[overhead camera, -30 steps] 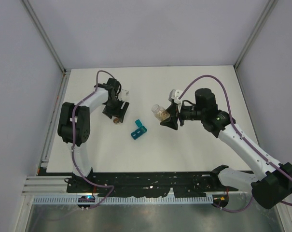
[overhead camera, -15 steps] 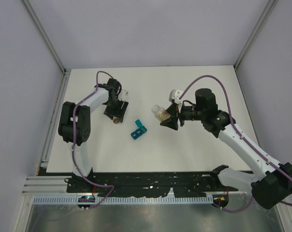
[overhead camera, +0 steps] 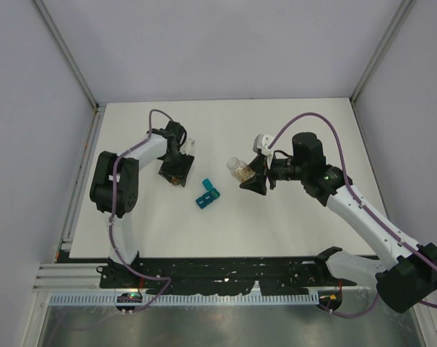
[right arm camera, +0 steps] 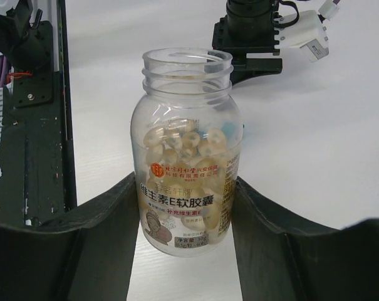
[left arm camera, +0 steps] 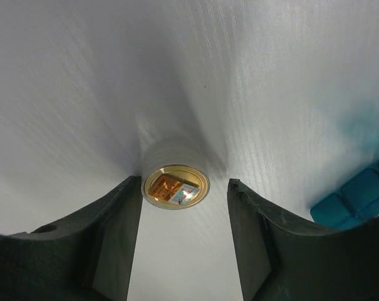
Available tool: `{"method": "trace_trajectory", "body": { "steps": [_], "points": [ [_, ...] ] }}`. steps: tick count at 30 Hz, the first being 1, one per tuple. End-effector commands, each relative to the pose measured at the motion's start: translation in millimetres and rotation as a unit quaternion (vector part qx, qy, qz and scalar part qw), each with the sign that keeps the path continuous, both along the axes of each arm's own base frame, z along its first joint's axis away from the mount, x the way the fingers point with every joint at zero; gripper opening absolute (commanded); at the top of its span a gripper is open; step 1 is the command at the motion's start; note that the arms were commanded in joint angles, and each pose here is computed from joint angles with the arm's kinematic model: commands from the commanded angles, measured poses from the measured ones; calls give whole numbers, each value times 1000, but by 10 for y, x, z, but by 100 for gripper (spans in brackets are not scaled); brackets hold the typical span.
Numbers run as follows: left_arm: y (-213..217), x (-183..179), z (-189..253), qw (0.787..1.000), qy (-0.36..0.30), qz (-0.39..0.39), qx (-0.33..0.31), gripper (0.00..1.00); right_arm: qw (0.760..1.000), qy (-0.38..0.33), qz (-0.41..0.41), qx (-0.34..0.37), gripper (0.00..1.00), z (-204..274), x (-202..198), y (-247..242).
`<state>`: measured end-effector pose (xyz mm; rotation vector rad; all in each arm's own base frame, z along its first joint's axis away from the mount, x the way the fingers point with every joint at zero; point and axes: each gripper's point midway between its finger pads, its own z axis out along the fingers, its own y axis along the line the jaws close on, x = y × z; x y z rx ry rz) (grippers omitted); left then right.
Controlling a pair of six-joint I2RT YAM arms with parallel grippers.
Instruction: Sort the pills into containers
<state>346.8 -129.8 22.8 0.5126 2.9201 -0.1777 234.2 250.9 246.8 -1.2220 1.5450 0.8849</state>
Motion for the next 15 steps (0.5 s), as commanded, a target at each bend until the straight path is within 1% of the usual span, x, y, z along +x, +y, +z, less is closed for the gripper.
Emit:
{"method": "trace_trajectory", "body": {
  "steps": [1,15],
  "points": [
    [-18,30,-54,1000,-7,2,5,58,999,-33,9,24,6,201,-3,20],
    [-45,94,-63,1000,-1,0,13,57,999,-26,11,25,6,184,-3,30]
  ]
}}
